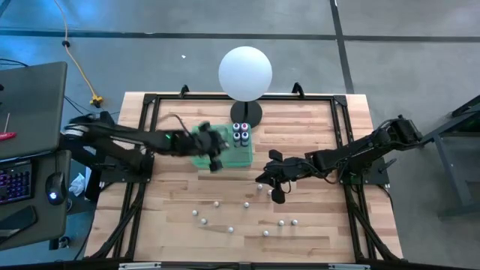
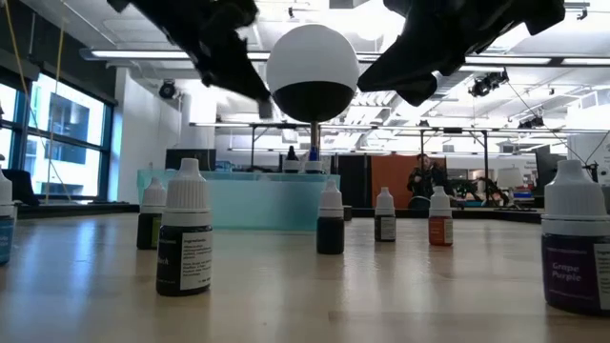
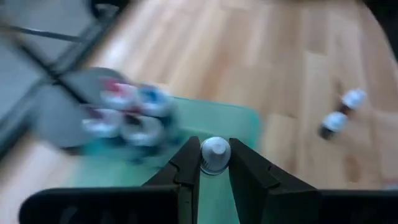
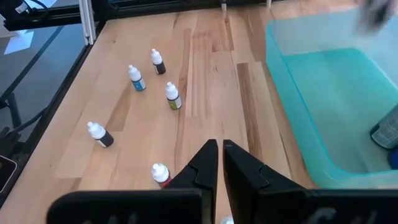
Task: Pick & Place food coloring
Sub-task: Put the green food coloring bottle into the green bin
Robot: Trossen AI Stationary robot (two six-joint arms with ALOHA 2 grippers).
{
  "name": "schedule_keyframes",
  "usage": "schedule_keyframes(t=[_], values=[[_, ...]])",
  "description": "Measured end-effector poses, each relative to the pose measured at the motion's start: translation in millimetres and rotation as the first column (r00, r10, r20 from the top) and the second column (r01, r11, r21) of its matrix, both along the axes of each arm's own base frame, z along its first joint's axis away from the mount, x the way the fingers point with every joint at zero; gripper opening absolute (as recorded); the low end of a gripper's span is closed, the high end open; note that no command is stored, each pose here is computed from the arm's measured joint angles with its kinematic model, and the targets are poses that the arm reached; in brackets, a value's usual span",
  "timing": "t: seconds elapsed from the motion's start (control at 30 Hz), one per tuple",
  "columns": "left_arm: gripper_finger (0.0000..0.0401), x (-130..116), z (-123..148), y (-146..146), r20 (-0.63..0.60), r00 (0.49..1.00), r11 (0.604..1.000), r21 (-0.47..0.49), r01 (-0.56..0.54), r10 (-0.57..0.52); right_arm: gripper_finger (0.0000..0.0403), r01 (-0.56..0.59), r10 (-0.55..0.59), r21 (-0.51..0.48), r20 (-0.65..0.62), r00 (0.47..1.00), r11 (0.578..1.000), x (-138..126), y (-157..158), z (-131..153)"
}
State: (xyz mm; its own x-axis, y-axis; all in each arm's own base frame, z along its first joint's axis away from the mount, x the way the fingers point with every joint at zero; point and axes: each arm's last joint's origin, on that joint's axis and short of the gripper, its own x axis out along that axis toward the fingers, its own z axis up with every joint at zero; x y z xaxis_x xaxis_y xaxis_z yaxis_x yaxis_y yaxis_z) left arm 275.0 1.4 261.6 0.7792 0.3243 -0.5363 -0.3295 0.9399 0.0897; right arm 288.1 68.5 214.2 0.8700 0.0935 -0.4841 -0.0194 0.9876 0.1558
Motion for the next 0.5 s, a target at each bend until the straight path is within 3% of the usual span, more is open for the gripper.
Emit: schedule_keyframes(t=[0.13,0.27,0.5], values=[[0.0056,-33.1,26.7,26.4,0.016,0.995,0.994,0.059,-0.095,0.095,0.0016,0.0,0.0,-0.002,-0.007,1.0,1.0,-0.4,-0.1,-0.6],[0.0056,-56.4,32.8,41.1,-0.012,0.985,0.984,0.062,-0.17,0.171,0.0016,0.001,-0.001,-0.004,-0.014,1.0,1.0,-0.7,-0.2,-1.3],[0.0056,-64.5,-34.2,40.3,-0.023,0.986,0.986,-0.001,-0.165,0.165,0.0016,0.005,-0.005,-0.006,-0.015,1.0,1.0,-0.7,-0.3,-1.4]])
